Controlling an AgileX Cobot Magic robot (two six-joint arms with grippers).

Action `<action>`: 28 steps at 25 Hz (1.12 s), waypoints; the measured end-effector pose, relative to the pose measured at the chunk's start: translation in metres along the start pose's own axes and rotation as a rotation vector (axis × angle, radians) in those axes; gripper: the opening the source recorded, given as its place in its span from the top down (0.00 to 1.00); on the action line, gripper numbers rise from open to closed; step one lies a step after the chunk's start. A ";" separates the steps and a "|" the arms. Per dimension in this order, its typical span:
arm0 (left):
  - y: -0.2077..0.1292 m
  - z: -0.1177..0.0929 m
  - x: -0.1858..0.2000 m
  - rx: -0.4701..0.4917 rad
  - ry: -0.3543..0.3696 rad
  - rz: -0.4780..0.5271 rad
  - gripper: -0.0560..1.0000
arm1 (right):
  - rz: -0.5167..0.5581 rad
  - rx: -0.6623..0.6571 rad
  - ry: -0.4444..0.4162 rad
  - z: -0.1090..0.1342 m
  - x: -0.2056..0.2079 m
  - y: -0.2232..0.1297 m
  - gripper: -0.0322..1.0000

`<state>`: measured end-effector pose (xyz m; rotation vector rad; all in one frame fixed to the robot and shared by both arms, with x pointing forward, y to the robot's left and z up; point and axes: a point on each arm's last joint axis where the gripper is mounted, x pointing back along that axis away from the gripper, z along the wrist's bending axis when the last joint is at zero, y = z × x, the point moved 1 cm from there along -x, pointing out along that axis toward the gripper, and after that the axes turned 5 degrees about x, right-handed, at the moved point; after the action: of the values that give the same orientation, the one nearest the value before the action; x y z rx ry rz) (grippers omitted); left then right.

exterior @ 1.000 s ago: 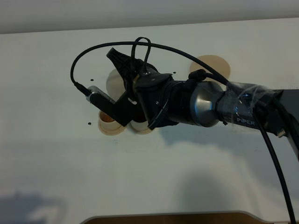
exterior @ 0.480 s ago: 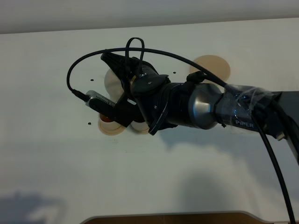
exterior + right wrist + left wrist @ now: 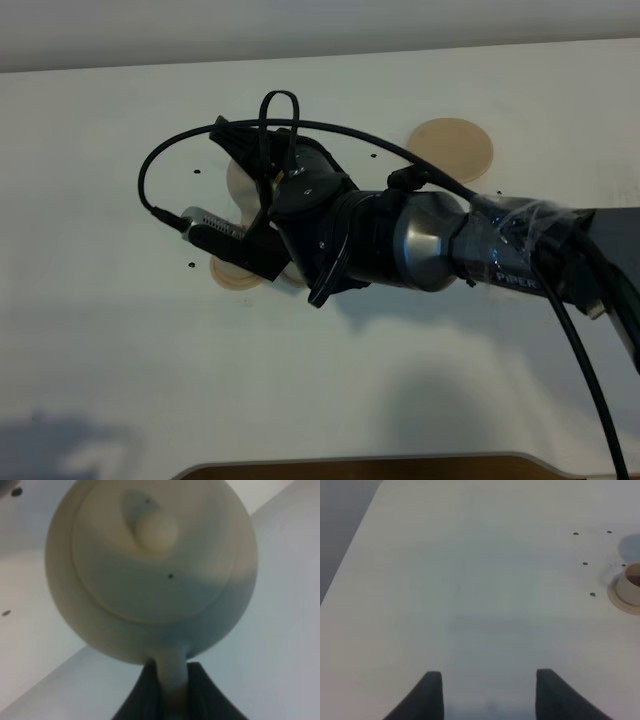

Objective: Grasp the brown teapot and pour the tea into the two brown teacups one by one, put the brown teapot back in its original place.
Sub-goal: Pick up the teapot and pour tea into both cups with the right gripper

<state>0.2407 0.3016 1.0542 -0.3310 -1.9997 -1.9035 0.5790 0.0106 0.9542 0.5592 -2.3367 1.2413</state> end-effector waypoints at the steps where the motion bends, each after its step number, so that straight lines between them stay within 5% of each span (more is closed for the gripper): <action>1: 0.000 0.000 0.000 0.000 0.000 0.000 0.52 | -0.001 0.003 -0.002 -0.001 0.001 0.001 0.86; 28: 0.000 0.000 0.000 0.000 0.000 0.000 0.52 | 0.024 0.112 -0.030 -0.006 0.003 0.002 0.86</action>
<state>0.2407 0.3016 1.0542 -0.3310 -1.9997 -1.9035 0.5761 0.0161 0.9573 0.5920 -2.3149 1.3910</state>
